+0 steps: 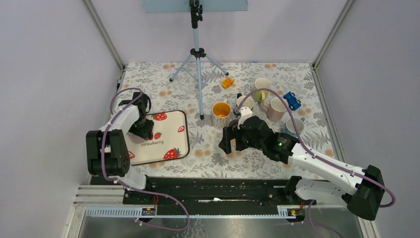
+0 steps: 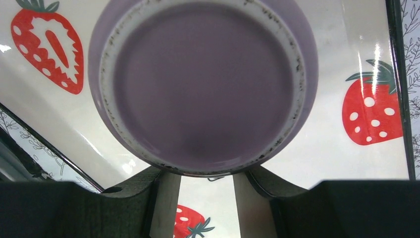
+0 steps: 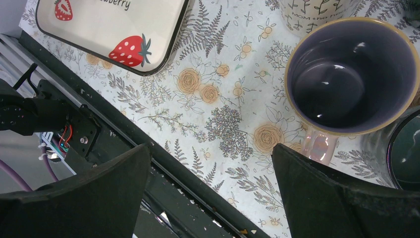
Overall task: Turn the mug right side up
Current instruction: Turn over the cup on the tray.
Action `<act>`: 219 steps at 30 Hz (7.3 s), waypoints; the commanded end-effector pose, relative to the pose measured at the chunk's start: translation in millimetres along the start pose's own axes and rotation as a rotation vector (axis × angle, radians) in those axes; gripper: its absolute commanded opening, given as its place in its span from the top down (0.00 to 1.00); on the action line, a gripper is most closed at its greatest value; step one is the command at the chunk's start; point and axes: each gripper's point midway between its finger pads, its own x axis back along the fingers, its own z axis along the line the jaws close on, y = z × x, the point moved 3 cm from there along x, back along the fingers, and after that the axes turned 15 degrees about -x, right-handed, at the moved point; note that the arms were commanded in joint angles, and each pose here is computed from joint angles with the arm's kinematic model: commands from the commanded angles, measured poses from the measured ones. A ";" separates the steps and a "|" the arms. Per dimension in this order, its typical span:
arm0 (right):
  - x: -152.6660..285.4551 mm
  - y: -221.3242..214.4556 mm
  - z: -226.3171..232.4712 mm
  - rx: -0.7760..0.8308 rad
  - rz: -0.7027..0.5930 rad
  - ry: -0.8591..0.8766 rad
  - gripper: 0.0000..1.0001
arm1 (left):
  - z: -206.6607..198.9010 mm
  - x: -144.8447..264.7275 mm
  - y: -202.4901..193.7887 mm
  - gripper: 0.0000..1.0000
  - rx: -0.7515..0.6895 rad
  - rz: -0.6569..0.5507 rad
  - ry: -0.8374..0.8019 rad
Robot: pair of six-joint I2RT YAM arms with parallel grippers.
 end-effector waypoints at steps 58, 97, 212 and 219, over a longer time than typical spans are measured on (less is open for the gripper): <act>-1.8 6.3 1.8 -0.022 -0.036 0.015 0.00 | -19.2 12.4 21.2 1.00 -0.062 -0.066 -0.119; 8.9 99.2 64.3 -0.329 -0.115 0.571 0.00 | -110.9 271.6 -38.2 1.00 -0.574 -0.186 -1.357; 45.9 174.0 63.5 -0.375 -0.305 0.603 1.00 | -136.5 299.2 -190.6 0.54 -0.786 0.006 -1.942; 41.0 165.9 60.5 -0.322 -0.240 0.541 1.00 | -138.4 290.3 -192.3 0.54 -0.786 0.012 -1.920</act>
